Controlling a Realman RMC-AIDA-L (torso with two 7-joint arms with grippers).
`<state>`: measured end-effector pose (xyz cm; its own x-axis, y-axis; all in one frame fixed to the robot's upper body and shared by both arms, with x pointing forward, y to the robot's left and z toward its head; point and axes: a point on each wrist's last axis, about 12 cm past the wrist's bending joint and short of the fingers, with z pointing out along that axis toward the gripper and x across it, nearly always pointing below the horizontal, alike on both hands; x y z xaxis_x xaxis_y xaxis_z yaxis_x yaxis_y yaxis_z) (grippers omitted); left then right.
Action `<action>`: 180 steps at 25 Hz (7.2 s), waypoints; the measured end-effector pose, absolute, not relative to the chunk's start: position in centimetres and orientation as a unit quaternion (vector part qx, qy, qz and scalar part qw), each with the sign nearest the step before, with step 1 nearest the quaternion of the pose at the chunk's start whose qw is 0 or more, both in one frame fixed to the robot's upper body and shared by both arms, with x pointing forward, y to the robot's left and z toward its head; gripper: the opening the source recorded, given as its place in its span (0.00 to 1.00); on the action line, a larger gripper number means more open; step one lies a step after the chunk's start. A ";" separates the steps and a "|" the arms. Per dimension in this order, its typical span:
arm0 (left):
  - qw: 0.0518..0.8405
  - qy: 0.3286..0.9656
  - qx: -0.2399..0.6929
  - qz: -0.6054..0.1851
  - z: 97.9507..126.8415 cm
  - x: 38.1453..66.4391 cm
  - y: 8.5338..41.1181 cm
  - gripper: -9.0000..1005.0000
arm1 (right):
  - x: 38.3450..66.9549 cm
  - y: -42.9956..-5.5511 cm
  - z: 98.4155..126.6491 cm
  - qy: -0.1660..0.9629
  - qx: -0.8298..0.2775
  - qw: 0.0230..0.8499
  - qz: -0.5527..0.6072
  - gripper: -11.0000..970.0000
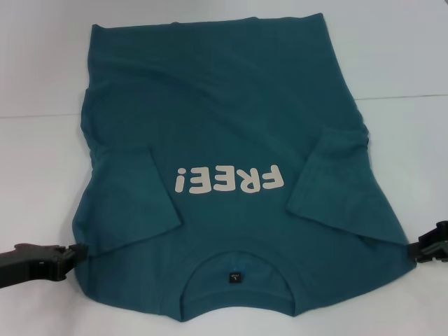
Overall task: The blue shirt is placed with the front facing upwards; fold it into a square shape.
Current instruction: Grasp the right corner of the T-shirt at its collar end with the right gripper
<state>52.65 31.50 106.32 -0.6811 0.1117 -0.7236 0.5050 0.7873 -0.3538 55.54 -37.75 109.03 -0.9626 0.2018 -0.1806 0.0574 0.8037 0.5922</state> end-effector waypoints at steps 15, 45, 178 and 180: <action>0.359 0.874 0.179 -0.274 106.4 52.7 31.4 0.01 | 55.1 -39.7 110.1 0.948 0.066 0.114 0.288 0.65; 0.359 0.873 0.181 -0.276 106.5 52.9 31.2 0.01 | 55.6 -37.8 109.5 0.939 0.063 0.126 0.313 0.89; 0.363 0.870 0.190 -0.274 106.7 53.6 31.0 0.01 | 55.1 -37.5 109.1 0.928 0.054 0.139 0.341 0.88; 0.363 0.870 0.189 -0.274 106.7 53.5 31.0 0.01 | 55.1 -37.4 109.0 0.929 0.054 0.138 0.340 0.88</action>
<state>53.52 31.00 106.68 -0.6650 0.1297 -0.7355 0.5283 0.7778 -0.3404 55.08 -37.41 109.01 -0.9560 0.1937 -0.2206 0.0054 0.7630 0.6464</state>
